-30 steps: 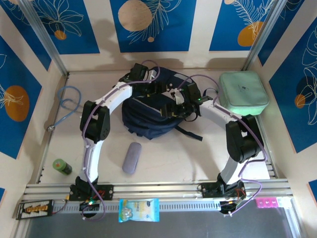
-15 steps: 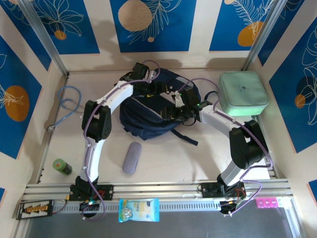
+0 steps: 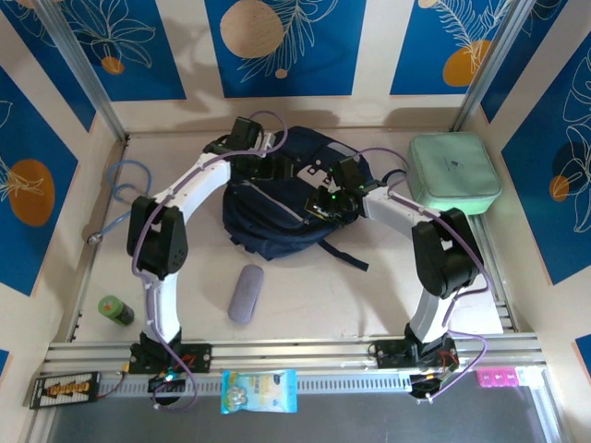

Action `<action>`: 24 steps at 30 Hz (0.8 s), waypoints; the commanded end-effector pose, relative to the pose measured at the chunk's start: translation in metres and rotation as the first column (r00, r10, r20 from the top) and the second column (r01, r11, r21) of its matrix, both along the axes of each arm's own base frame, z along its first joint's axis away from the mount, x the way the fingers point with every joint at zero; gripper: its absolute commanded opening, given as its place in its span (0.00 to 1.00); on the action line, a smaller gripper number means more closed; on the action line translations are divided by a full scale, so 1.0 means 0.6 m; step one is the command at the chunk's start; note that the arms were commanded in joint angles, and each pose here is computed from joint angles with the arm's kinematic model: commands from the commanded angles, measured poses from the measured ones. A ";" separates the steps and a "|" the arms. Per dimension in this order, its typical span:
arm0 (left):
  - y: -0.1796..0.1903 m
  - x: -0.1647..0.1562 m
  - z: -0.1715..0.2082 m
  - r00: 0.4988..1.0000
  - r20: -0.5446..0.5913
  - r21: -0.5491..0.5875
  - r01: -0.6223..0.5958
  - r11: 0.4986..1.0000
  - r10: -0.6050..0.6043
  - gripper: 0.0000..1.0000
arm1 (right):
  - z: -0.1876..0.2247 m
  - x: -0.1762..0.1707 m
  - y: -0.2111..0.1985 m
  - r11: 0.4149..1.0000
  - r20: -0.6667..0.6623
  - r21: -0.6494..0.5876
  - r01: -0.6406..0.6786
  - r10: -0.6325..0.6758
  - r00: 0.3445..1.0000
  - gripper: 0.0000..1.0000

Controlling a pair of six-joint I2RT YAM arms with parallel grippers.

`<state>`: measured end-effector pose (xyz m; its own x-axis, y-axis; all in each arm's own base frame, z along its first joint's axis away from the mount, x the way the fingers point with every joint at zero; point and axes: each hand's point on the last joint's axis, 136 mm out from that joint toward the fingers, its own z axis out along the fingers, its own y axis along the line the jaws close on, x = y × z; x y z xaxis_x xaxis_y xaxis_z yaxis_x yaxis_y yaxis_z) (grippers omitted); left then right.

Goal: Pack the student bag
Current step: Adjust the student bag at the center of the table.

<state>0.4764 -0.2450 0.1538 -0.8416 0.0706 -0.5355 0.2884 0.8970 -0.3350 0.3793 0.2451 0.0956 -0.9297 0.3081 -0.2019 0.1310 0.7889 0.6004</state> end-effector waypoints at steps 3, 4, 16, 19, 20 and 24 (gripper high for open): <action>0.105 -0.022 -0.062 0.998 -0.063 0.203 -0.014 0.979 0.027 0.90 | 0.042 0.042 -0.014 0.999 0.120 -0.024 -0.042 0.044 0.992 0.07; 0.107 -0.030 -0.073 0.996 -0.083 0.212 -0.007 0.977 0.025 0.90 | 0.052 0.048 -0.016 0.998 0.147 -0.028 -0.058 0.061 0.987 0.05; 0.047 -0.159 -0.032 0.992 -0.113 0.002 0.050 0.999 -0.049 0.87 | 0.193 0.077 -0.031 0.956 0.328 0.100 -0.275 0.229 0.917 0.00; 0.025 -0.177 -0.007 0.990 -0.062 0.001 0.124 0.992 -0.124 0.88 | 0.199 0.081 -0.040 0.947 0.301 0.169 -0.273 0.214 0.929 0.00; 0.020 -0.179 0.002 0.987 -0.033 0.022 0.155 0.988 -0.155 0.89 | 0.198 0.079 -0.039 0.945 0.290 0.184 -0.271 0.211 0.934 0.01; -0.015 -0.184 0.036 0.945 0.080 0.133 0.304 0.943 -0.316 0.90 | 0.188 0.069 -0.039 0.945 0.219 0.229 -0.233 0.183 0.958 0.01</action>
